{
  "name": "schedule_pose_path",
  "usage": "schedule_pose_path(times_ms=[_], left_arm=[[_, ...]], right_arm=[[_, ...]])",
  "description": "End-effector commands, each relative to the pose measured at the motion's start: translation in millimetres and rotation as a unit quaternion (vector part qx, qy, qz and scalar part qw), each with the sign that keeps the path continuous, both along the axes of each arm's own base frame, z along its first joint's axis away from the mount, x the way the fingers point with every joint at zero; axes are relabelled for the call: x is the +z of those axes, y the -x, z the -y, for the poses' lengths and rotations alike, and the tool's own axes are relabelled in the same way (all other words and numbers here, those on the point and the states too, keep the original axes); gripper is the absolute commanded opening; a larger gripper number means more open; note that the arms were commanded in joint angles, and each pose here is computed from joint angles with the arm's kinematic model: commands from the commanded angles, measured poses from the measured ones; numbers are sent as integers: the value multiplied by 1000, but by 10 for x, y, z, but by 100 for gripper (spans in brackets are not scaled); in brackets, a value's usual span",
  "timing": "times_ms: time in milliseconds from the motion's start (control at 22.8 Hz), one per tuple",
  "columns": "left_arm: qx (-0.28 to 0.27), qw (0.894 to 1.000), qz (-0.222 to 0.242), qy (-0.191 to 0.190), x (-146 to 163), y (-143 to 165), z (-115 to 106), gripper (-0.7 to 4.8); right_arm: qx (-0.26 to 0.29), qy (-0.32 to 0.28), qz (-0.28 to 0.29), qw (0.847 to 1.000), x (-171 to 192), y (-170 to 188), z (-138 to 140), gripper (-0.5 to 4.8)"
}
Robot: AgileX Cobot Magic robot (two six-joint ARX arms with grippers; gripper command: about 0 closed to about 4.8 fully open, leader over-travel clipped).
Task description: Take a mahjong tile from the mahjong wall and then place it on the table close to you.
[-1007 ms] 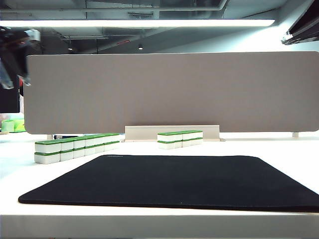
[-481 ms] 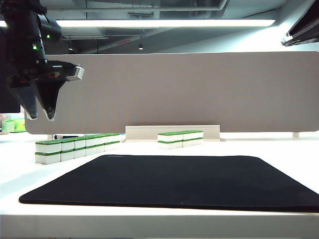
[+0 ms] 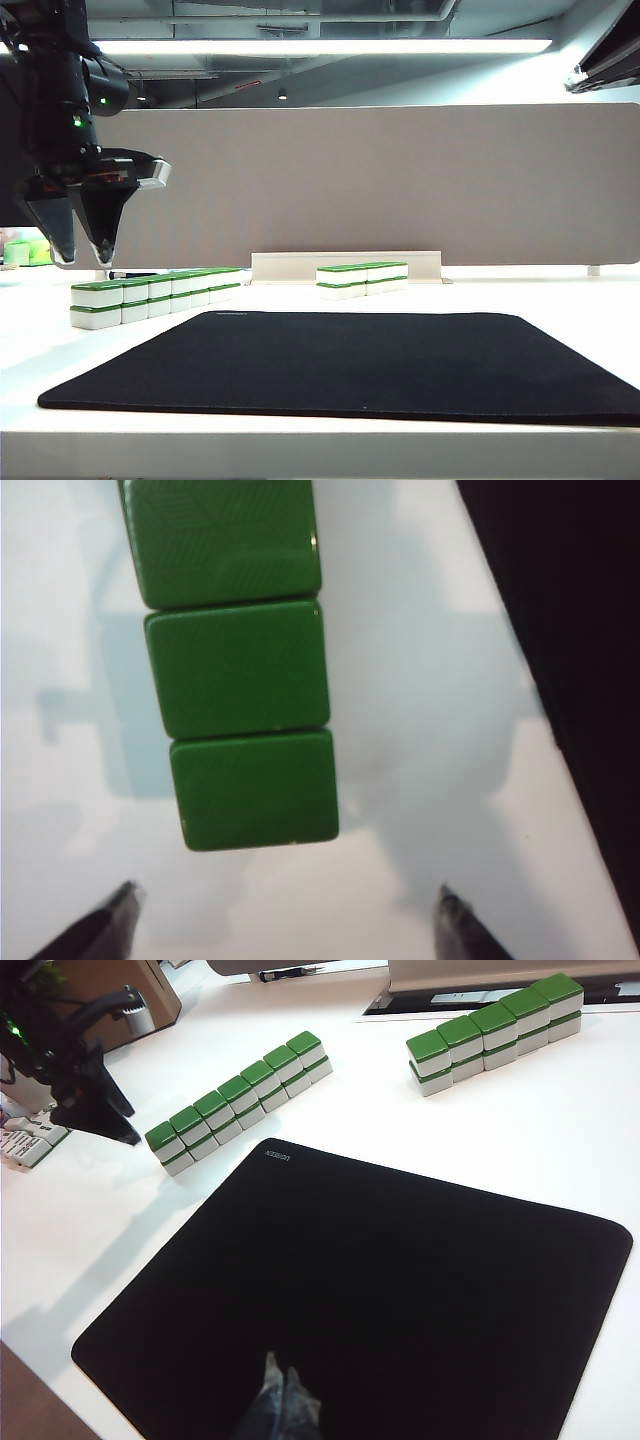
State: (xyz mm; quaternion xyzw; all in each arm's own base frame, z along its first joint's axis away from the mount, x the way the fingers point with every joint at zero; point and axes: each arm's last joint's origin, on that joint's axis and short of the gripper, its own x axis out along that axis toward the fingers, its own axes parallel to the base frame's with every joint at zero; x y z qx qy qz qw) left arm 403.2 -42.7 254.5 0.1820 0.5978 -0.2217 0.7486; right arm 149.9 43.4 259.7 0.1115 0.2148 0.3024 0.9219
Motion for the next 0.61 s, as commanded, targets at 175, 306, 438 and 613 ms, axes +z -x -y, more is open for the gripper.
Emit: schedule_pose_path(times_ms=[175, 306, 438, 613], left_arm=[[2, 1000, 6, -2, -113, -88, 7, 377], [2, 1000, 7, -2, -166, -122, 10, 377], [2, 1000, 4, -2, -240, -160, 16, 377], [2, 1000, 0, -2, -353, -215, 21, 376]], right_arm=[[2, 0, 7, 1000, 19, 0, -2, -1], [2, 0, 7, 1000, 19, 0, -2, -1], [1, 0, 7, 1000, 18, -1, -1, -1], [1, 0, 4, 1000, 10, -10, -3, -1]])
